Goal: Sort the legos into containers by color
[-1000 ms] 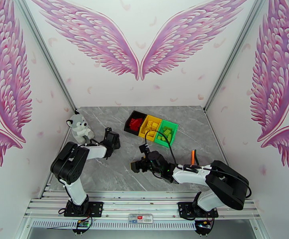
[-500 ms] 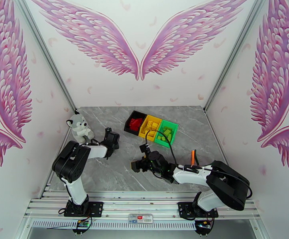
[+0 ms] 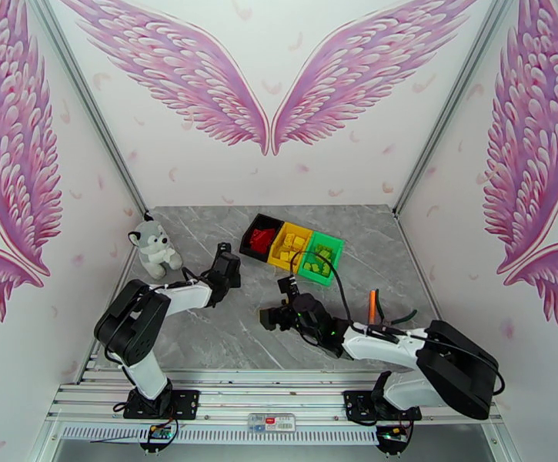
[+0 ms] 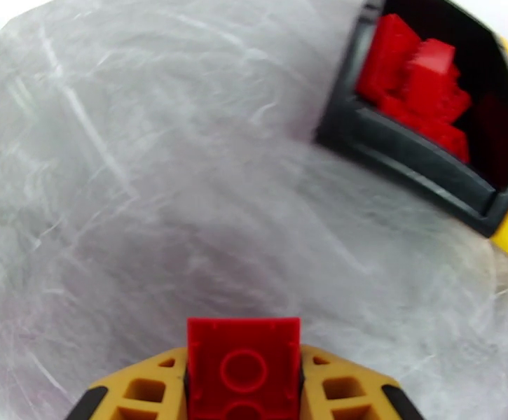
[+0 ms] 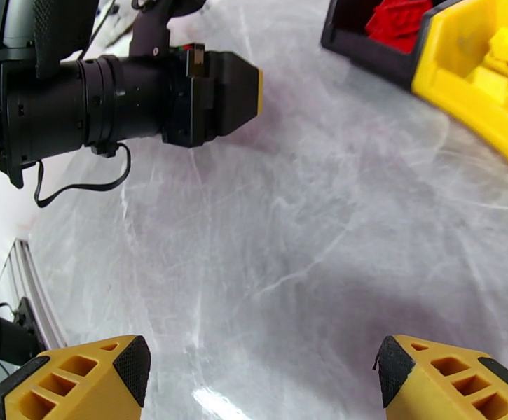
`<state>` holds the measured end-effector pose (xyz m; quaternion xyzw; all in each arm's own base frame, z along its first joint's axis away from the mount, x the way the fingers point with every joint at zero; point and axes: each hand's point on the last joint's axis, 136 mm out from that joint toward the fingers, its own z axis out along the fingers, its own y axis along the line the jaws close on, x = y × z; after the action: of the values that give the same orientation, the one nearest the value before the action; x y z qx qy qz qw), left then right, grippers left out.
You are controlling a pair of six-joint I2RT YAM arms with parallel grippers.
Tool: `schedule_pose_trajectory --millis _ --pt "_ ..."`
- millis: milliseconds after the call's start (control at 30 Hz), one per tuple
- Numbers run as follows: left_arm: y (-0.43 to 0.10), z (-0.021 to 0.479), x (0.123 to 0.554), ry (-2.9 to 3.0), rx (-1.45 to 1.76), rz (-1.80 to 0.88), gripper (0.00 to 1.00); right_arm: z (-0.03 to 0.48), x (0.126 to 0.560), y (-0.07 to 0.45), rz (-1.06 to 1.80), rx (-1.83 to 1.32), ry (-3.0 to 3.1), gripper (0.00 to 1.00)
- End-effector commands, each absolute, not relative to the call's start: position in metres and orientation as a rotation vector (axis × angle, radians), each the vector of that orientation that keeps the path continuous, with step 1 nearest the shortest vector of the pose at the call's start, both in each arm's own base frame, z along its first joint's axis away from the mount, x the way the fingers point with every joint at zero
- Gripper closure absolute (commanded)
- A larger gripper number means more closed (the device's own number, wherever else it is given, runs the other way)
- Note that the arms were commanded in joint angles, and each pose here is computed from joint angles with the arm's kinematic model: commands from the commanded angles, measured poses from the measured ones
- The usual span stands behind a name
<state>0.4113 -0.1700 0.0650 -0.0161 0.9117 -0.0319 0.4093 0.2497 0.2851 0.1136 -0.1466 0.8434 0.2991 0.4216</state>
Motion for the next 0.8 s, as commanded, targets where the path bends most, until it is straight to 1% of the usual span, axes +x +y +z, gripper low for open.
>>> schedule_pose_trajectory --millis 0,133,300,367,433,467,533,600,767 --pt "-0.199 0.099 0.432 2.238 0.034 -0.167 0.77 0.116 0.249 0.257 0.630 -0.320 2.098 0.07" --pt "-0.221 0.113 0.457 2.216 0.074 -0.189 0.76 0.128 0.245 0.239 0.600 -0.289 2.066 0.06" --pt "-0.252 0.127 0.498 2.199 0.119 -0.212 0.75 0.136 0.240 0.220 0.571 -0.251 2.041 0.04" --pt "-0.261 0.126 0.511 2.202 0.133 -0.213 0.71 0.137 0.239 0.214 0.562 -0.240 2.033 0.03" --pt "-0.270 0.127 0.520 2.200 0.151 -0.217 0.65 0.138 0.237 0.208 0.552 -0.230 2.031 0.03" --pt "-0.271 0.129 0.523 2.196 0.152 -0.213 0.60 0.138 0.237 0.206 0.545 -0.225 2.031 0.03" --pt "-0.271 0.131 0.524 2.189 0.136 -0.210 0.46 0.139 0.235 0.201 0.537 -0.218 2.027 0.02" --pt "-0.268 0.135 0.518 2.170 0.119 -0.216 0.29 0.140 0.235 0.197 0.532 -0.207 2.021 0.01" --pt "-0.259 0.156 0.491 2.104 0.107 -0.217 0.09 0.144 0.233 0.196 0.548 -0.195 2.015 0.00"
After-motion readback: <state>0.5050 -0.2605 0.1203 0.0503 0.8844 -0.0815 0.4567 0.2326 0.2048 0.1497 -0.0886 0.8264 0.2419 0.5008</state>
